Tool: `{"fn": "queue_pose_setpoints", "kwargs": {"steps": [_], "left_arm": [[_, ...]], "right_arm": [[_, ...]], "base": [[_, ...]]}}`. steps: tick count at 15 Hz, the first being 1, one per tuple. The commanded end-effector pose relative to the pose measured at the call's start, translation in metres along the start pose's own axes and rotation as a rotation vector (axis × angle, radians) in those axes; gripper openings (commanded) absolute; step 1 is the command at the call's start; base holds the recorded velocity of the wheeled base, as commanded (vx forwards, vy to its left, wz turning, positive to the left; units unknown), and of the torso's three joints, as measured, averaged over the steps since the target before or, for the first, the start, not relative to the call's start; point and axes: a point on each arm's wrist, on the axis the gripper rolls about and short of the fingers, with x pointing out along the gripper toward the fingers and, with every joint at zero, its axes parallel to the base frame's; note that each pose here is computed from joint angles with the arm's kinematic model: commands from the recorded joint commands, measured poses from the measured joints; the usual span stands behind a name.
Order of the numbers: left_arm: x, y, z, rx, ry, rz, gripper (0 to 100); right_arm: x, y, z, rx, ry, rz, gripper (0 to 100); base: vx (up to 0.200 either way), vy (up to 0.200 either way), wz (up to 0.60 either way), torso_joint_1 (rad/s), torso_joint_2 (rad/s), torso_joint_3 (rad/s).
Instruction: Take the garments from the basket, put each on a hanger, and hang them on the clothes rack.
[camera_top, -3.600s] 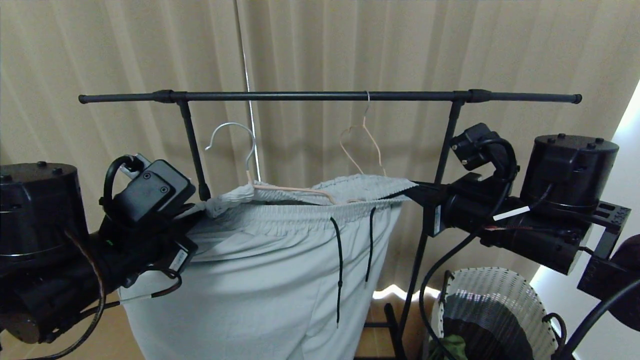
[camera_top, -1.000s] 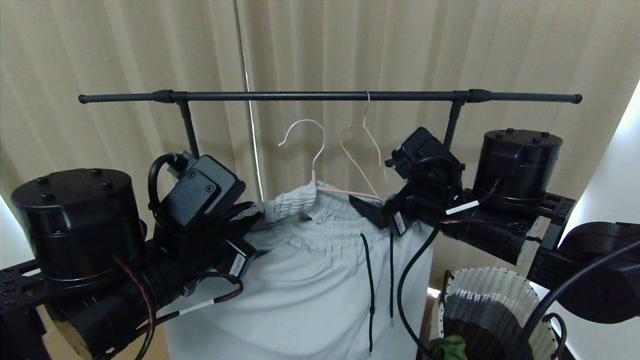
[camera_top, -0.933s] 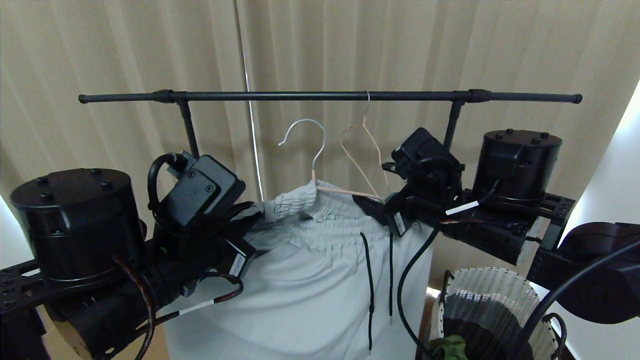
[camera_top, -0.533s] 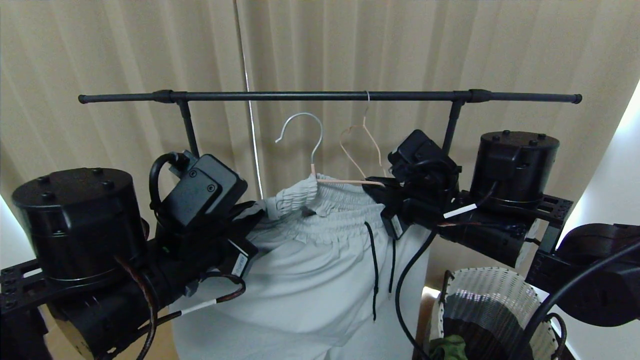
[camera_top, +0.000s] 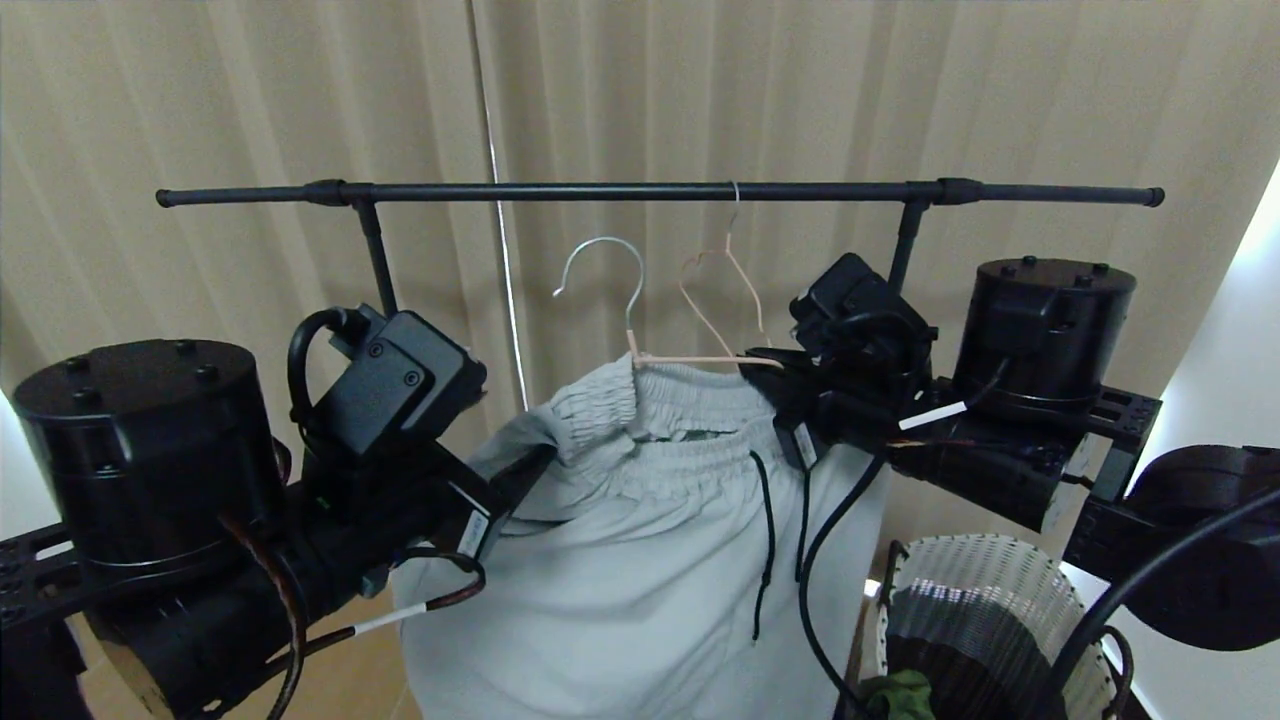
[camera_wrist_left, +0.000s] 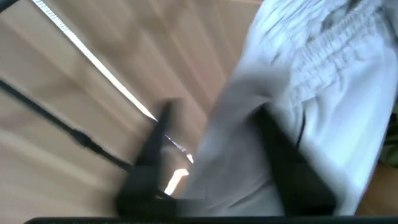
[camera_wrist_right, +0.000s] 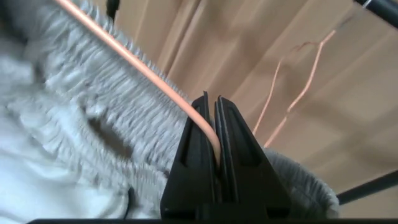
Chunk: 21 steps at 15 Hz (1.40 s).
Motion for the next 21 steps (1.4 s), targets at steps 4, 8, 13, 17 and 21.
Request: {"fn": "queue_pose_setpoints", "kwargs": {"steps": [4,8,13,17,21], "left_arm": [[-0.028,0.007,0.004,-0.077,-0.094,-0.086,100],[-0.036,0.013,-0.024,-0.083,-0.003,-0.046,100],[-0.041,0.009,-0.054,-0.078,0.112,-0.051,100],[-0.036,0.009,-0.054,-0.117,0.121,-0.045,100],[-0.021,0.012,-0.052,-0.124,0.139,-0.032,0]], "right_arm": [[-0.016,-0.020,-0.005,0.011,0.022,-0.085,0],[-0.034,-0.047,-0.004,0.030,0.011,-0.178,0],[-0.060,-0.052,0.015,0.081,-0.068,-0.204,0],[-0.067,-0.052,0.022,0.094,-0.102,-0.203,0],[-0.075,-0.047,0.031,0.091,-0.137,-0.186,0]], "base": [[0.000,0.000,0.00,0.000,0.00,0.000],[0.000,0.000,0.00,0.000,0.00,0.000],[0.000,0.000,0.00,0.000,0.00,0.000],[0.000,0.000,0.00,0.000,0.00,0.000],[0.000,0.000,0.00,0.000,0.00,0.000]]}}
